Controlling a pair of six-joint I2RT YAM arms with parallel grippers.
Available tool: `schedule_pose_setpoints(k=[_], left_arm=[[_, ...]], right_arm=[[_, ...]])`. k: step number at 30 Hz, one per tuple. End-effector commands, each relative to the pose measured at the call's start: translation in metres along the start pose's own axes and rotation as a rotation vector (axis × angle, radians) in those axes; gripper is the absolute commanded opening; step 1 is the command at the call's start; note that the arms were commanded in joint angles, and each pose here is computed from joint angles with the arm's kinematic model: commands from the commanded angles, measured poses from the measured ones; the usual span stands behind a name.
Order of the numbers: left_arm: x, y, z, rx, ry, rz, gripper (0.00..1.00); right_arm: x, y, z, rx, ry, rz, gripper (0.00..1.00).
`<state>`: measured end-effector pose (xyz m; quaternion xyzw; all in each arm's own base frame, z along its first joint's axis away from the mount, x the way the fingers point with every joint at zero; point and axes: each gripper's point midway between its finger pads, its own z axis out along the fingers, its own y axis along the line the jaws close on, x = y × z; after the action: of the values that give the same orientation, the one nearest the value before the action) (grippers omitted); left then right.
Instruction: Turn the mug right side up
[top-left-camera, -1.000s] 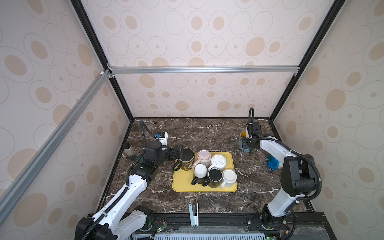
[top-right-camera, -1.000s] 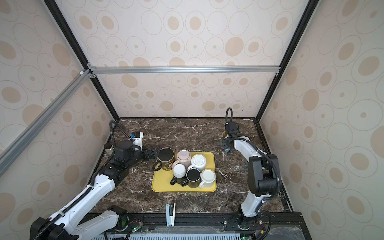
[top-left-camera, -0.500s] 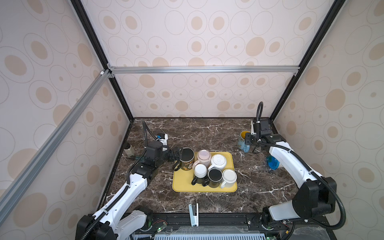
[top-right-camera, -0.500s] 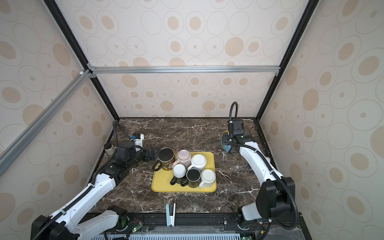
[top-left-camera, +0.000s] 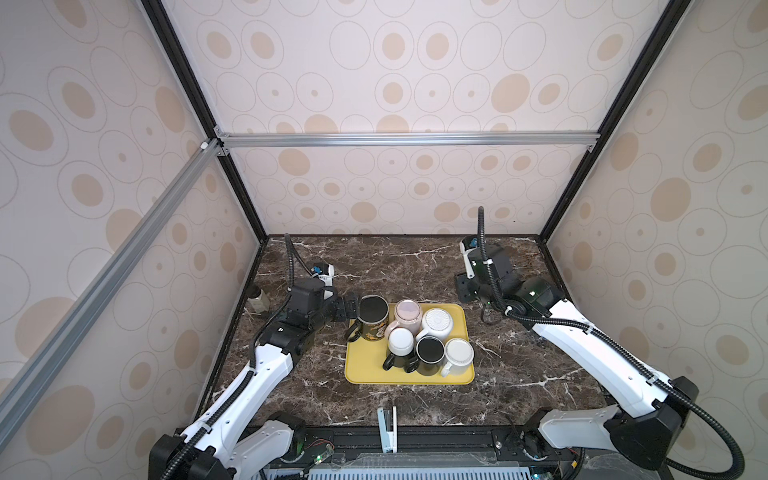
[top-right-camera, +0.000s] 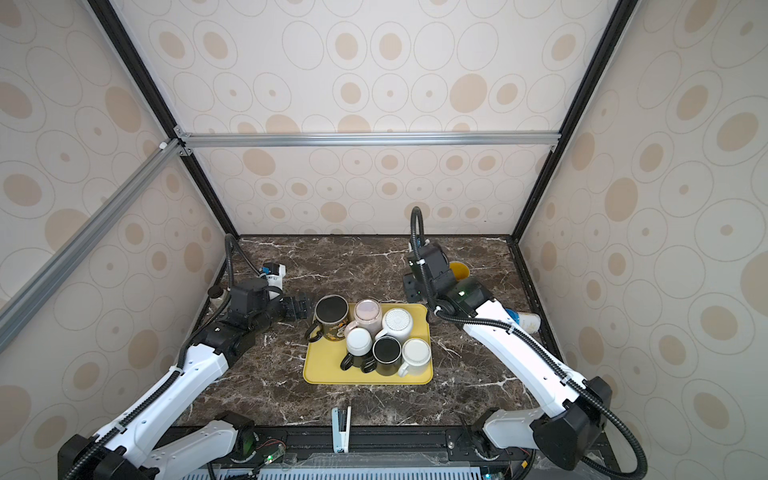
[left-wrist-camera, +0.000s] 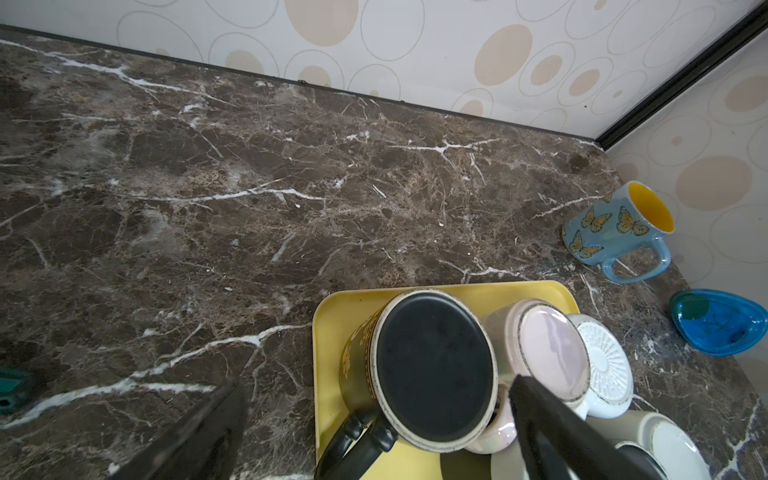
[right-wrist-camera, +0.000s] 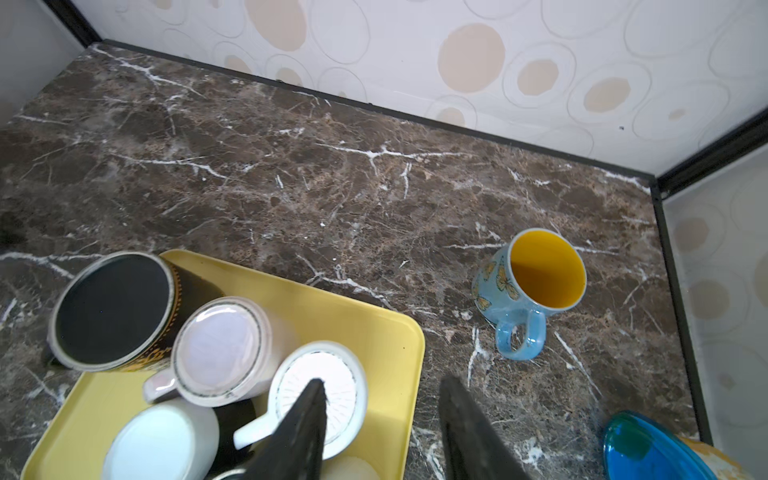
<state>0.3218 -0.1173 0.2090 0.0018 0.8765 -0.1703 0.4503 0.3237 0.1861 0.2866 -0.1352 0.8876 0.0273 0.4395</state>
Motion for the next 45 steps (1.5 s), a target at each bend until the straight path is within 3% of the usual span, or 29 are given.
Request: schedule_pose_setpoints(k=[1, 7, 17, 24, 45], left_arm=[[-0.008, 0.005, -0.012, -0.043, -0.021, 0.023, 0.94], [0.002, 0.011, -0.011, -0.062, -0.013, 0.008, 0.84], [0.036, 0.004, 0.002, 0.010, 0.060, -0.047, 0.82], [0.062, -0.003, 0.007, 0.047, 0.106, -0.047, 0.90], [0.094, -0.017, 0.016, 0.085, 0.151, -0.042, 0.90]], right_arm=[[0.004, 0.008, -0.023, 0.035, 0.003, -0.048, 0.47], [0.022, 0.050, -0.036, -0.055, 0.003, -0.062, 0.47], [0.043, 0.097, -0.026, -0.150, 0.041, -0.097, 0.47], [0.042, 0.084, -0.030, -0.103, 0.014, -0.102, 0.47], [0.044, 0.077, -0.035, -0.104, -0.012, -0.102, 0.44]])
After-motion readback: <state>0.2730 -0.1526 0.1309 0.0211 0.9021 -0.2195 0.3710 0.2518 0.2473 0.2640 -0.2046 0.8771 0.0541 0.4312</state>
